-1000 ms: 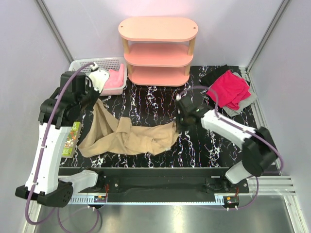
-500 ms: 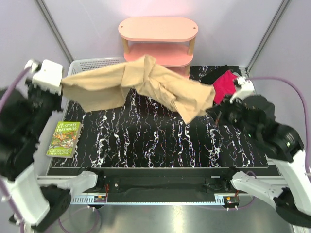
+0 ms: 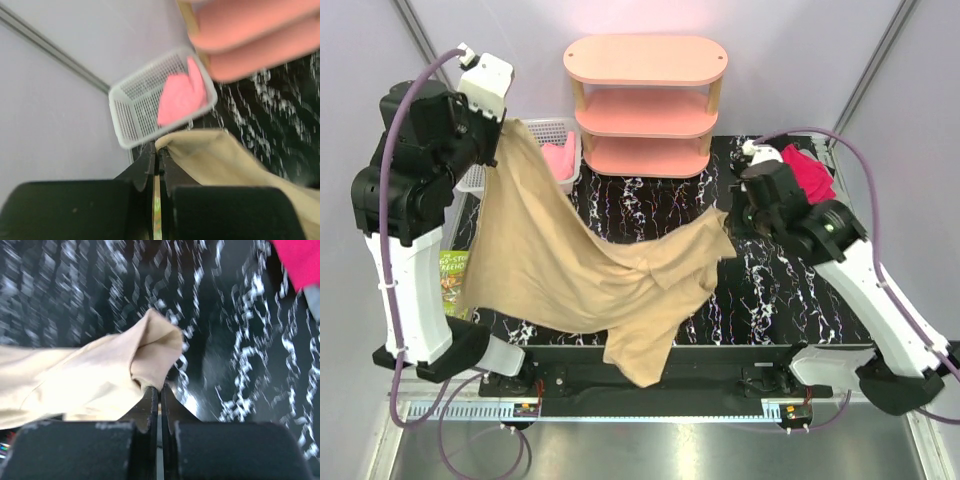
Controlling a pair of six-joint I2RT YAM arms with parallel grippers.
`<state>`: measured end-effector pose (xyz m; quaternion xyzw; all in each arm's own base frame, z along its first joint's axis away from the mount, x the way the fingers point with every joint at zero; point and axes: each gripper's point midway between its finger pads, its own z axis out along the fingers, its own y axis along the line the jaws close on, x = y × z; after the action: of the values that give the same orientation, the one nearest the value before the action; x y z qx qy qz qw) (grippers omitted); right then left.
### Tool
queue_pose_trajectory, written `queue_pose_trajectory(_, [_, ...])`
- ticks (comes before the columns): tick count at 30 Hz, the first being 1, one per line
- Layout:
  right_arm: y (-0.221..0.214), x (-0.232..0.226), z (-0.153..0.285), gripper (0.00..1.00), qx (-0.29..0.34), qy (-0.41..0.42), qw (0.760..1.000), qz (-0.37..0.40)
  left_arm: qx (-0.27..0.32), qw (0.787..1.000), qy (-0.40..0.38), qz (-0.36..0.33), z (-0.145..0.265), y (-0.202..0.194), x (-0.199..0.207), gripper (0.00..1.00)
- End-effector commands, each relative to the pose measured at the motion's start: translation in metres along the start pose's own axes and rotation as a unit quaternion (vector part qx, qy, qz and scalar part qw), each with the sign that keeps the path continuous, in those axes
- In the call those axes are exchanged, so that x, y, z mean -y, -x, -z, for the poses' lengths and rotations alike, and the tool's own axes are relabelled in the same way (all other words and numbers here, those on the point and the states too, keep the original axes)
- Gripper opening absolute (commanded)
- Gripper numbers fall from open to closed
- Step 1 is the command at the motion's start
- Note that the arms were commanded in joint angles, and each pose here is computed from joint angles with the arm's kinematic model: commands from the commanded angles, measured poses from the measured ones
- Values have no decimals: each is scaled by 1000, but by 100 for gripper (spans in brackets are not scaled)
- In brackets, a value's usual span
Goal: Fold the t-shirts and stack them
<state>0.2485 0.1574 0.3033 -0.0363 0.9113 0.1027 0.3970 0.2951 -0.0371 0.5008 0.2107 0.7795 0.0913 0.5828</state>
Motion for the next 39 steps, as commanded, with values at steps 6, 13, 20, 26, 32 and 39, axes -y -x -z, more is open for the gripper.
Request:
queue_pose_trajectory(6, [-38,33,50,0,31,15,998,-55,-10,999,42,-14,45,-56,-3,0])
queue_pose_trajectory(13, [-43,35,108,0,51,73,991,-101,15,1000,25,-2,78,-42,-3,0])
queue_pose_trajectory(20, [-22,38,185,0,111,138,975,-134,39,999,9,6,114,-38,-1,0])
queue_pose_trajectory(26, [-27,42,190,0,101,133,977,-132,31,999,-16,11,115,-47,10,0])
queue_pose_trajectory(32, [-78,36,81,0,7,62,991,-119,-21,998,-53,10,74,-80,36,0])
queue_pose_trajectory(39, [-85,51,-7,0,-24,-57,996,-61,-106,991,-76,-8,-16,-136,68,0])
